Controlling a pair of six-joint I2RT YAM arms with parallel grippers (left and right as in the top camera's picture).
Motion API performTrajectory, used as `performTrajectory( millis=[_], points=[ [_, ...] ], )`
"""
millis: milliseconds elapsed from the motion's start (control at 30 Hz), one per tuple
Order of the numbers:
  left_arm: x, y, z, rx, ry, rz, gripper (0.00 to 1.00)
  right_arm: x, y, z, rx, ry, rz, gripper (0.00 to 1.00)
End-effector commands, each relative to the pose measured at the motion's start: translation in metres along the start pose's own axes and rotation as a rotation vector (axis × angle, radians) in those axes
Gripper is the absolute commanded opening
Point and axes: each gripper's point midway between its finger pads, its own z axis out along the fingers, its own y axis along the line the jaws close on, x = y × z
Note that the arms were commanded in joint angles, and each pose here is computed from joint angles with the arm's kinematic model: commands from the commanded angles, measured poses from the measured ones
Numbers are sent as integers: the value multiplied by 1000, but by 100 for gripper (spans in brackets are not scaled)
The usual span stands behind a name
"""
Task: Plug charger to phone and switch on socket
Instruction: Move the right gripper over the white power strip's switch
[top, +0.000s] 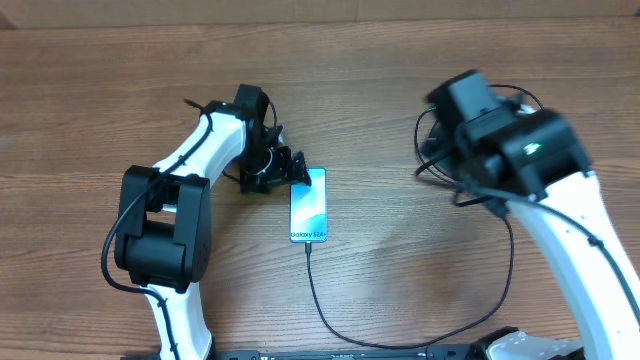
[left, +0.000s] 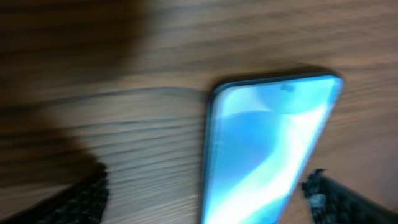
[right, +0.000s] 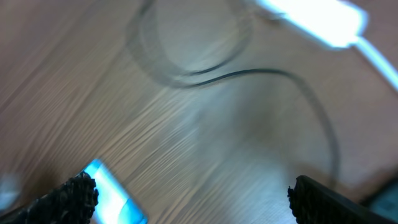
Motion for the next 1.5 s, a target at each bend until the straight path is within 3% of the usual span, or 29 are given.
performTrajectory(
  millis=[0,167,367,467,633,733,833,933,1233,1467],
  points=[
    [-2,49,3,-246,6,-23,100,-34,-36,6,94,-52,164,100],
    [-17,26,-82,-263,-211,-10,100,-75,-79,18,182,-87,338,96],
    [0,13,-200,-293,-560,-72,100,-120,-111,45,234,-106,412,30],
    [20,21,-253,-360,-722,-115,100,-133,-122,64,270,-87,435,4],
    [64,45,-306,-502,-853,-169,100,-139,-136,109,332,25,465,4],
    [95,62,-328,-572,-909,-256,100,-143,-130,150,272,146,390,4],
    [127,69,-349,-578,-985,-310,100,-135,-122,194,183,306,342,4],
    [142,69,-357,-557,-1017,-312,100,-133,-128,216,196,345,350,4],
    [152,72,-355,-561,-997,-307,100,-134,-128,261,189,379,297,4],
    [149,71,-351,-564,-979,-304,100,-135,-128,270,188,377,297,4]
  ],
)
